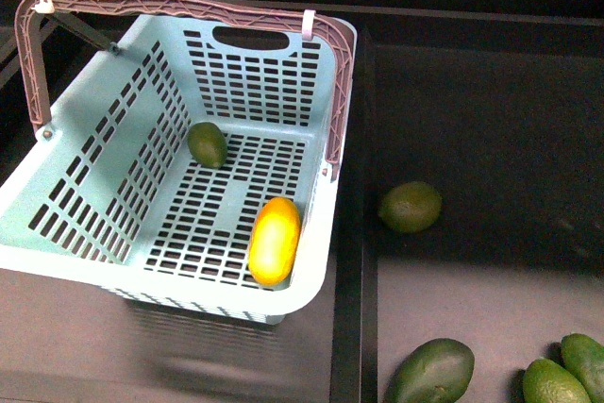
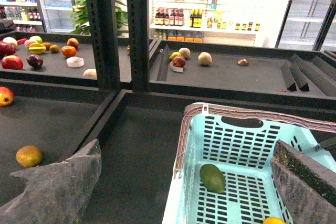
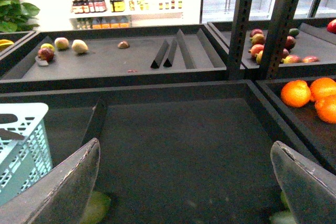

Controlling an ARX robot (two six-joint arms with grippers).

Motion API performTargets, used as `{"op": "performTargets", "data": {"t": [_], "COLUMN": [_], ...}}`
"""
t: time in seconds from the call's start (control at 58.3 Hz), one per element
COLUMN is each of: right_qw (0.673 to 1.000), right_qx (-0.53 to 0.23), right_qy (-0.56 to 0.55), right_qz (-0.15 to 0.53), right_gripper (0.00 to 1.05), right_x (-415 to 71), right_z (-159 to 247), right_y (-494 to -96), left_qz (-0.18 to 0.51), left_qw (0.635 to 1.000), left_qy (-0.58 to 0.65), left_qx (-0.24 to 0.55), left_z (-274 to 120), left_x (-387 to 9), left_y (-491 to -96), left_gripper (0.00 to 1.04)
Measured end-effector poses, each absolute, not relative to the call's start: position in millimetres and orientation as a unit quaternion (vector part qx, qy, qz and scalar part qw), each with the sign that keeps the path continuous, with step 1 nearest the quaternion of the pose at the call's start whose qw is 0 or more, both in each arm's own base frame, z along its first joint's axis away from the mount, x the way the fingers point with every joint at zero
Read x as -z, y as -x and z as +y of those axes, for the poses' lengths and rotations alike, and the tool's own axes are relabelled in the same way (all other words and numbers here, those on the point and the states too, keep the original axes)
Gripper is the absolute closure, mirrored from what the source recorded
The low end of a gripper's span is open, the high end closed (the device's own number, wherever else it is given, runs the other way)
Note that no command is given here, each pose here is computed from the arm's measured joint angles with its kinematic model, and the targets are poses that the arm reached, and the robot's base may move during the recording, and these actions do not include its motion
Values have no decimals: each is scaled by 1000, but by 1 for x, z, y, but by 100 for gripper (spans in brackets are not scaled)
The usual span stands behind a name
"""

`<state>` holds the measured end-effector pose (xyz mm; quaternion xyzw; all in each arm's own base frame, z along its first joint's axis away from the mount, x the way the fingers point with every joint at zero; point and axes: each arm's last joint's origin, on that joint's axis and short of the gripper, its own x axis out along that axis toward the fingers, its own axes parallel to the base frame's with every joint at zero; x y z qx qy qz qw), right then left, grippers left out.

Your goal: Pick mango and avocado into basket

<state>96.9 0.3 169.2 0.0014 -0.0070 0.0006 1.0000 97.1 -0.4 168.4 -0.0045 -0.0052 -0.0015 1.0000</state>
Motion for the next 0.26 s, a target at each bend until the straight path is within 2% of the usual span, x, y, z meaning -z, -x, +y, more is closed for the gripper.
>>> {"op": "performTargets", "data": {"t": [0.257], "right_qw": [1000], "right_qx": [0], "right_qy": [-1], "right_qz": [-7], "right_gripper": [9], "right_x": [-169], "right_z": [0], "right_y": [-97], "left_qz": [-5], "left_qw": [1000], "left_qy": [5], "left_qx": [1], "left_z": [0], "left_x": [-168], "left_y": [-97], "left_gripper": [8]}}
